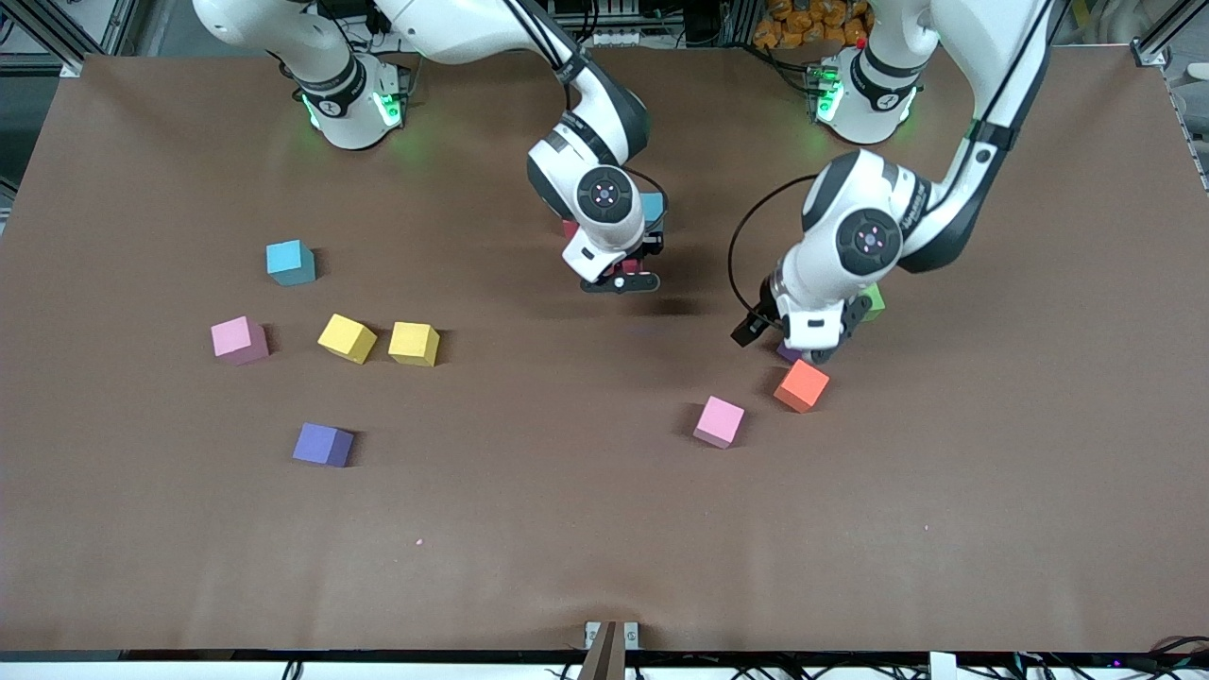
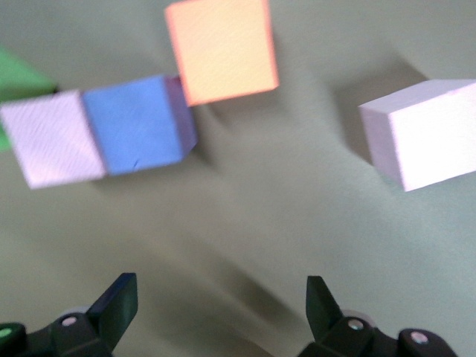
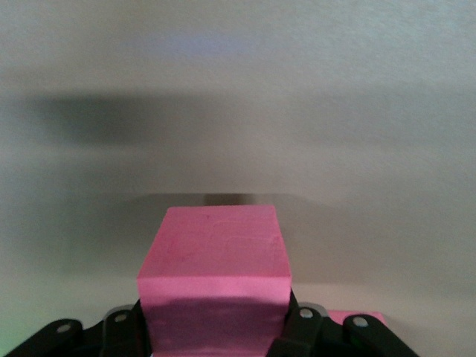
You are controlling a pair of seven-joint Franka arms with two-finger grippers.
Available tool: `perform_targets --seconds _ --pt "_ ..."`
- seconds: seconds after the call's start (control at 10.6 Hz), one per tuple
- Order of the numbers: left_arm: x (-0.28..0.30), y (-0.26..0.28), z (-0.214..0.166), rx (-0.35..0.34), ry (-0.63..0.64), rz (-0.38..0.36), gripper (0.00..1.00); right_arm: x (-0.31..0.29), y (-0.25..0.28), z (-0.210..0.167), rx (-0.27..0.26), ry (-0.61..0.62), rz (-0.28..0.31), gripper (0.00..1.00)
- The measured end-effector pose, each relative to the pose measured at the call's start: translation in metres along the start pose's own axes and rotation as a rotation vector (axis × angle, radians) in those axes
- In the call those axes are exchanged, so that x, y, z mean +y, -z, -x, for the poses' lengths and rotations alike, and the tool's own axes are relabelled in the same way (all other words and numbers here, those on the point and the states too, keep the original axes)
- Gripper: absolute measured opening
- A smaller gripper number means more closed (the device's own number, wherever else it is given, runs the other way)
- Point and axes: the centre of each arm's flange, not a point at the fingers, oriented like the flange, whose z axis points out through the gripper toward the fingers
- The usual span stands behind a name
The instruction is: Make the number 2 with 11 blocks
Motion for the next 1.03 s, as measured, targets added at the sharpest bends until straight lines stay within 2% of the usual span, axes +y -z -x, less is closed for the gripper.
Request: perform_targets --seconds 0.19,0.38,0.85,1.03 --pt "-0.006 -0.004 -0.039 0.027 -0.066 -0.011 1.0 -0.014 -0.016 0.013 -0.009 0.008 0.016 0.61" --pt "-0.022 -0.009 -0.074 0.043 -0.249 -0.037 1.0 -0.03 -0.033 0.028 -0.014 0.004 0.032 0.61" --pt "-0.007 -0.022 -0.088 0.104 -0.802 -0.134 1.0 -0.039 -0.041 0.032 -0.011 -0.006 0.034 0.61" --pt "-0.005 -0.029 -0.091 0.111 -0.928 -0.148 1.0 -0.04 -0.042 0.034 -0.013 -0.003 0.037 0.61"
